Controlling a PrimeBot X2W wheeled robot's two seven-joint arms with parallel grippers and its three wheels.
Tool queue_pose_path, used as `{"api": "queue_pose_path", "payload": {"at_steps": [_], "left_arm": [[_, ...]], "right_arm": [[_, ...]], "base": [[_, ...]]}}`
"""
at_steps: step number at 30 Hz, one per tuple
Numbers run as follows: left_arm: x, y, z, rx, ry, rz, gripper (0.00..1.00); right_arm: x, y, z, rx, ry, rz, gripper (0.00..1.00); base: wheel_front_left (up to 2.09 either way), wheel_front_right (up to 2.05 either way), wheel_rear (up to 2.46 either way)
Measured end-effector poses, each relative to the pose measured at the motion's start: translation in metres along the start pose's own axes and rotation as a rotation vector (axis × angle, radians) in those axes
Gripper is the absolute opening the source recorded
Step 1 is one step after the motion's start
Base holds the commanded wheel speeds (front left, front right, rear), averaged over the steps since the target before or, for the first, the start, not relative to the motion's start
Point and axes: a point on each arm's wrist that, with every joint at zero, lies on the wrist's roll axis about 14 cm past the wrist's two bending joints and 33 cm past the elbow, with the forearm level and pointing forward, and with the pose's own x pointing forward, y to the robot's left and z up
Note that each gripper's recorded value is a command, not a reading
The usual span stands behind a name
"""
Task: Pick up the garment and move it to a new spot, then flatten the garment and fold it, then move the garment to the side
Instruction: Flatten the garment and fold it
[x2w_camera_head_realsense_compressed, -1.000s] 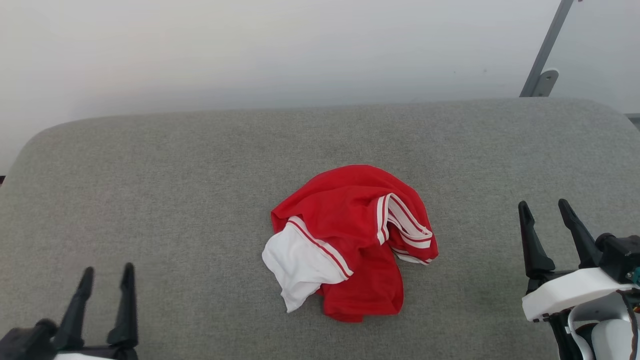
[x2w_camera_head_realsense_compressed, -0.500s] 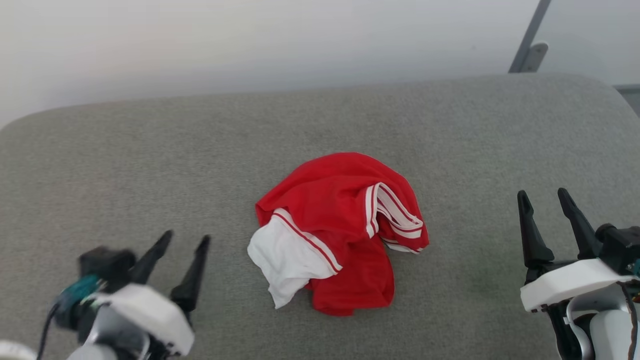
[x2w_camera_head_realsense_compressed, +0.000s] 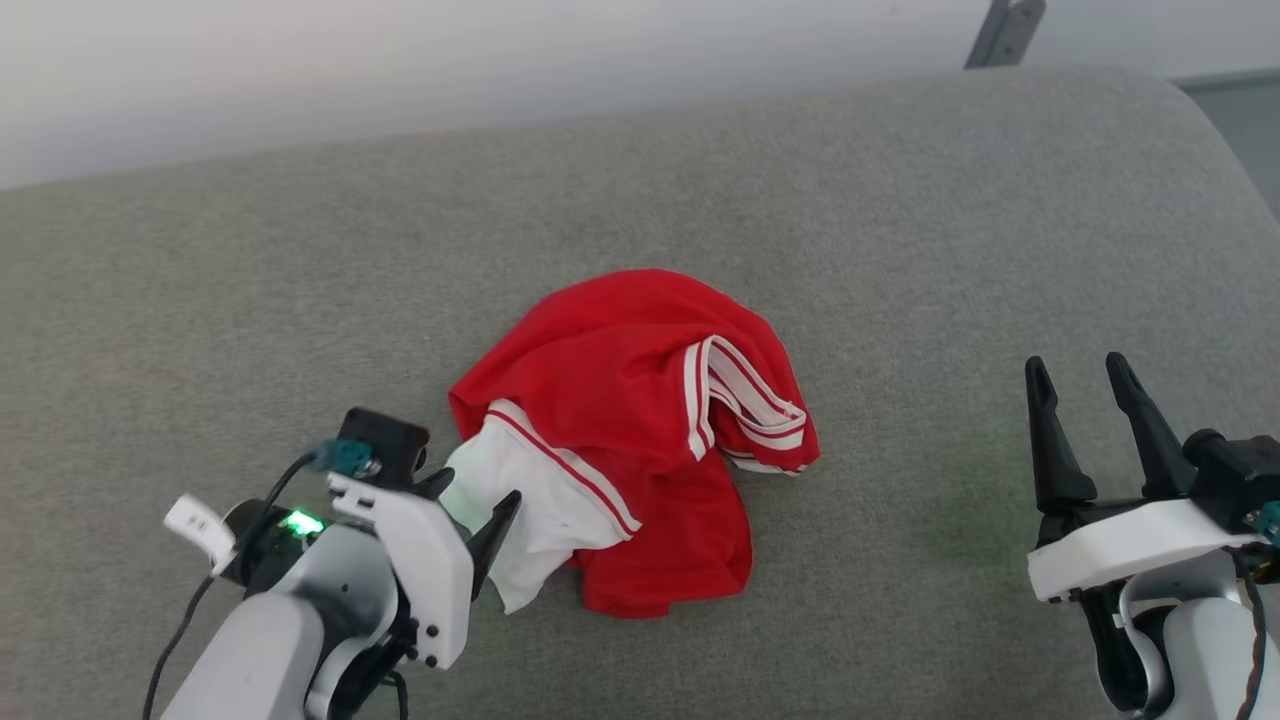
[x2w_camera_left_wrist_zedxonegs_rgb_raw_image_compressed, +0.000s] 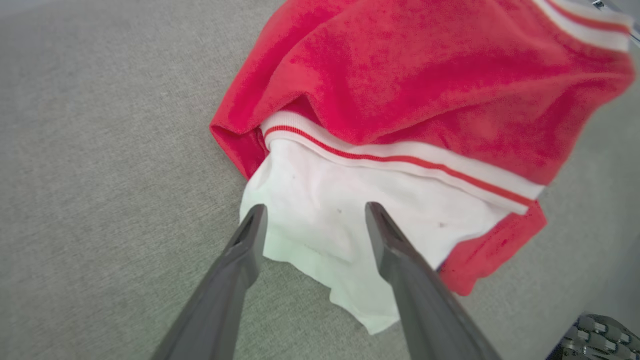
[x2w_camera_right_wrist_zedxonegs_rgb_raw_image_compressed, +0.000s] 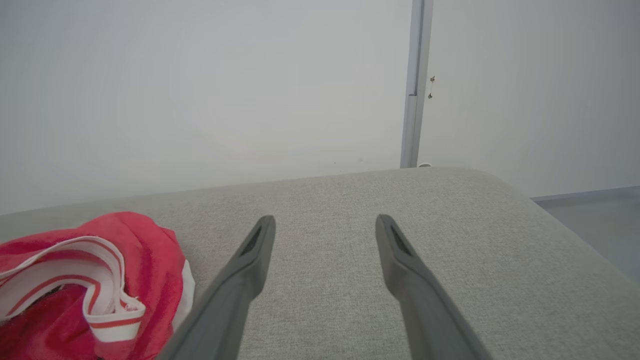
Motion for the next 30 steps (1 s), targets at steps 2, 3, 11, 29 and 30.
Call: {"api": "queue_pose_path", "payload": {"at_steps": [2, 3, 11, 29, 30], "left_arm": [[0.008, 0.000, -0.009, 0.014, 0.065, -0.005, 1.00], [0.012, 0.001, -0.013, 0.022, 0.095, -0.006, 1.00], [0.033, 0.009, -0.038, 0.055, 0.272, 0.015, 1.00], [0.032, 0.024, -0.037, 0.070, 0.308, 0.051, 0.00], [0.027, 0.029, -0.037, 0.070, 0.305, 0.066, 0.00]], "right_arm": [[0.000, -0.002, -0.003, 0.001, 0.007, -0.008, 1.00], [0.001, -0.004, -0.004, 0.000, 0.007, -0.012, 1.00], [0.006, -0.008, -0.012, 0.000, 0.021, -0.025, 1.00], [0.020, 0.002, -0.016, 0.002, 0.024, 0.003, 1.00], [0.021, 0.004, -0.016, 0.002, 0.023, 0.009, 1.00]], "base": [[0.00, 0.00, 0.00], [0.00, 0.00, 0.00], [0.00, 0.00, 0.00], [0.00, 0.00, 0.00], [0.00, 0.00, 0.00]]}}
